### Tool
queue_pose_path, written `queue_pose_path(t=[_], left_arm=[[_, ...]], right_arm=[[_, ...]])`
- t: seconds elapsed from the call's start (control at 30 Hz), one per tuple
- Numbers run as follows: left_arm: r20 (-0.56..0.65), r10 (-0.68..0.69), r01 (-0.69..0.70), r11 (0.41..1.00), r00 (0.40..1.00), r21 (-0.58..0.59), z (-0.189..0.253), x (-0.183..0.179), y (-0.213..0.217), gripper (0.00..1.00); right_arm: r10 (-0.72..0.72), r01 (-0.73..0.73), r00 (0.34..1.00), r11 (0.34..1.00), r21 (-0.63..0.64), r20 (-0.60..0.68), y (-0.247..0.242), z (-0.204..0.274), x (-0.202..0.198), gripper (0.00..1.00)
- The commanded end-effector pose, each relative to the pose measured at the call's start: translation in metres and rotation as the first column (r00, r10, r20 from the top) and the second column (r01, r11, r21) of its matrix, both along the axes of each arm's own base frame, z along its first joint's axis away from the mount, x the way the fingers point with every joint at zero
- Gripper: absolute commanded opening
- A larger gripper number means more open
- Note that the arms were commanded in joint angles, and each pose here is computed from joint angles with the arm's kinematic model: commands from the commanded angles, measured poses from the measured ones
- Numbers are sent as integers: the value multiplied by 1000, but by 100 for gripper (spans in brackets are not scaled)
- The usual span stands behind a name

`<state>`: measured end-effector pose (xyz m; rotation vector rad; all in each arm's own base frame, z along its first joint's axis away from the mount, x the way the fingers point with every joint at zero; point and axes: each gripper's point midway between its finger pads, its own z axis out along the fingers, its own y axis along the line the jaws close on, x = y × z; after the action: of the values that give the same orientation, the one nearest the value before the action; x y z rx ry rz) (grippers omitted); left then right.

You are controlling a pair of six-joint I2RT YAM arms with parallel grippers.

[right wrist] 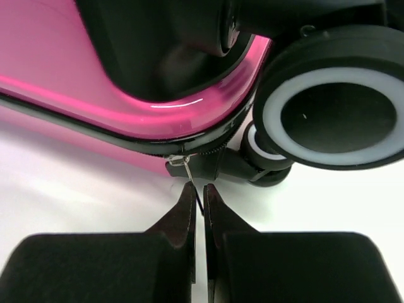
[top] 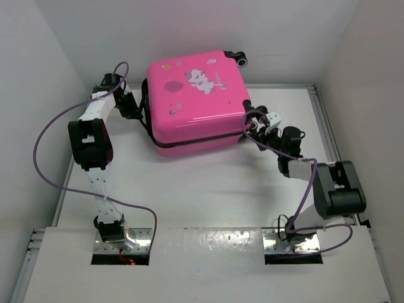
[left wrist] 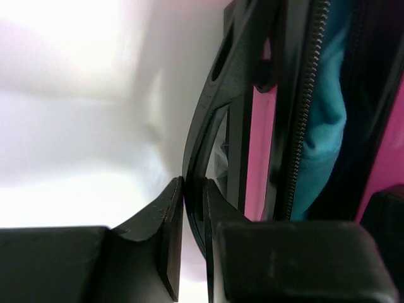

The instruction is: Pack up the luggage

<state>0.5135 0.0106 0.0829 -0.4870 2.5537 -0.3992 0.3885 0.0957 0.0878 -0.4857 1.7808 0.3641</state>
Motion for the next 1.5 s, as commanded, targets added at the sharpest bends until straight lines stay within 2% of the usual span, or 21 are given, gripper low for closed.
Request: queue_pose_path(t=[0.0,0.03,0.1,0.13,0.17,0.37,0.43,0.53,0.7,0.9,1.03,1.07,1.13,1.17,1.23,1.27,1.33,1.37,1.4,1.43,1.47], left_arm=[[124,162,-200,886,979,417,-17,41,152,0],[99,139,-167,898,985,408,-32,44,149,0],[127,105,-148,901,986,408,-28,58,150,0],[131,95,-140,908,987,396,-30,62,148,0],[120,80,-121,912,990,392,-39,64,146,0],[119,52,-94,923,992,374,-48,70,142,0],[131,26,-67,945,991,321,-48,73,131,0],[146,-57,9,951,988,310,-42,78,111,0],[170,-188,129,942,967,309,-37,82,80,0],[182,-178,111,938,967,329,-31,84,85,0],[206,-200,126,937,958,326,-21,85,81,0],[210,-207,134,939,956,317,-21,85,79,10],[239,-231,156,943,943,294,-13,88,71,44],[251,-239,169,948,938,270,-12,88,71,60],[312,-250,166,948,917,271,10,92,72,67],[324,-242,172,958,915,230,8,86,69,70],[438,-228,126,960,870,250,49,94,74,86],[463,-230,134,964,856,231,53,90,73,95],[528,-246,124,959,813,255,75,98,73,100],[579,-241,108,961,779,255,103,99,71,100],[604,-247,121,963,758,242,113,98,70,100]], right_arm=[[-343,370,902,927,-58,261,-102,66,61,0],[-341,367,908,928,-67,244,-103,57,66,0],[-345,375,896,925,-61,279,-106,73,82,0],[-351,379,902,922,-71,252,-108,59,87,0],[-350,381,894,922,-65,281,-109,73,99,0],[-400,436,868,897,-69,295,-119,69,152,0],[-387,424,863,905,-47,324,-115,82,167,0],[-365,395,859,919,-11,360,-107,85,193,0],[-374,389,864,921,25,338,-102,64,239,0],[-405,401,845,912,85,350,-99,64,282,0],[-389,379,855,920,97,343,-89,60,290,0],[-386,372,861,922,107,333,-87,59,288,0],[-353,329,874,936,128,335,-78,72,274,6],[-338,315,890,941,122,306,-75,61,265,15],[-261,222,920,962,161,293,-59,81,243,26],[-251,213,934,962,169,254,-60,72,234,33],[-144,103,969,974,200,203,-42,81,213,33],[-103,65,982,971,228,159,-31,75,201,33],[-50,7,985,969,245,168,-20,90,188,35],[-15,-27,987,966,259,159,-7,92,181,36],[38,-78,988,958,276,146,5,94,169,39]])
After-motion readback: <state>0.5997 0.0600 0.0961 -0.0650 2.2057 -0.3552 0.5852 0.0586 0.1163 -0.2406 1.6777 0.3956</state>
